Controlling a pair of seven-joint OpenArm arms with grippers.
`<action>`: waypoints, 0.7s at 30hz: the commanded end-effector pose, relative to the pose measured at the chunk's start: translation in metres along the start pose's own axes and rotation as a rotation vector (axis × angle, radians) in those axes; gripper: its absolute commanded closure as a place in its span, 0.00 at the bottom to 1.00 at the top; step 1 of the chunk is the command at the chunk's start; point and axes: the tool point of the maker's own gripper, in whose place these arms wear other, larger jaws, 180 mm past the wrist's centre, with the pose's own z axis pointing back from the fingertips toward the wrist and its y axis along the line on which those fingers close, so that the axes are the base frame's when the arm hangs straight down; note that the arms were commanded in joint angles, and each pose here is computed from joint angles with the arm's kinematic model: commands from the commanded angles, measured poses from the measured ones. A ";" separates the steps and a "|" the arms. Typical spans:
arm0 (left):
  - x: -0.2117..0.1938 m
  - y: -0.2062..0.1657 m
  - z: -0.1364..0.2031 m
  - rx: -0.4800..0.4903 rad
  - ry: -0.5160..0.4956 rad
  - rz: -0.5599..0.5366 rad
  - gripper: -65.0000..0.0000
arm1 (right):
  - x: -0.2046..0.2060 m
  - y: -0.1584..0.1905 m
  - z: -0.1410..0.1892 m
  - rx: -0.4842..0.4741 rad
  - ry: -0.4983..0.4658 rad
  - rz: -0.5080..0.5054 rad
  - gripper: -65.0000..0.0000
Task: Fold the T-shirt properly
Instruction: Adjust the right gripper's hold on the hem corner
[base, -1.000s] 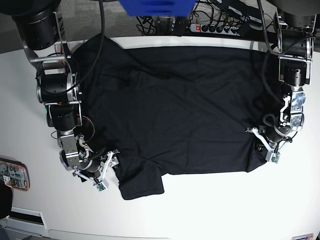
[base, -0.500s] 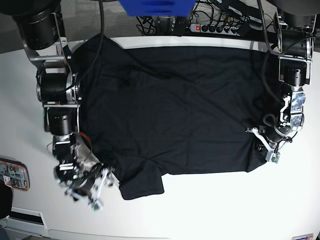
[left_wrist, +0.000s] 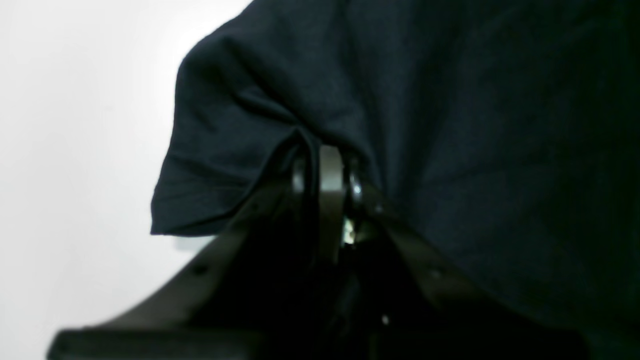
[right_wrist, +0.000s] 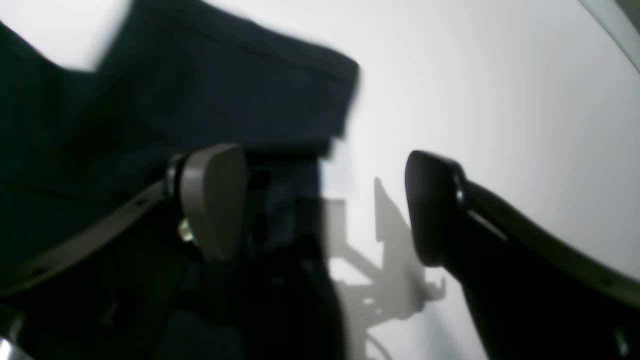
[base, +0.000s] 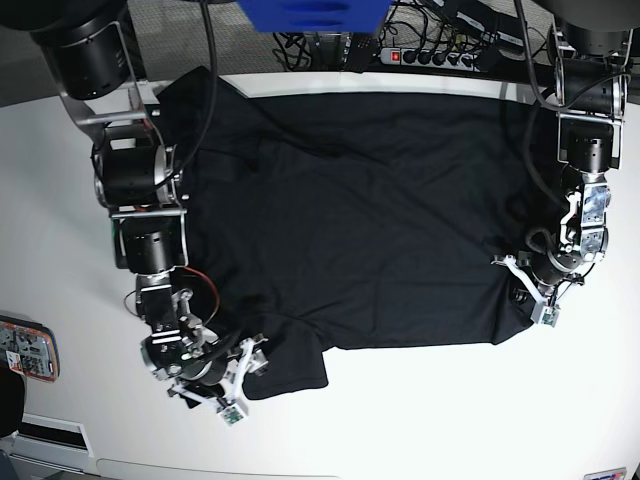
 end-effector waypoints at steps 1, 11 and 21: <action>-0.006 0.002 0.001 0.001 0.045 -0.024 1.00 | 0.027 -0.015 0.008 -0.030 -0.060 0.009 0.26; -0.012 0.002 0.002 0.001 0.054 -0.019 1.00 | -0.015 0.005 -0.013 0.042 -0.028 -0.066 0.26; -0.013 0.002 0.002 0.000 0.055 -0.018 1.00 | -0.031 0.011 -0.019 0.061 -0.024 -0.096 0.27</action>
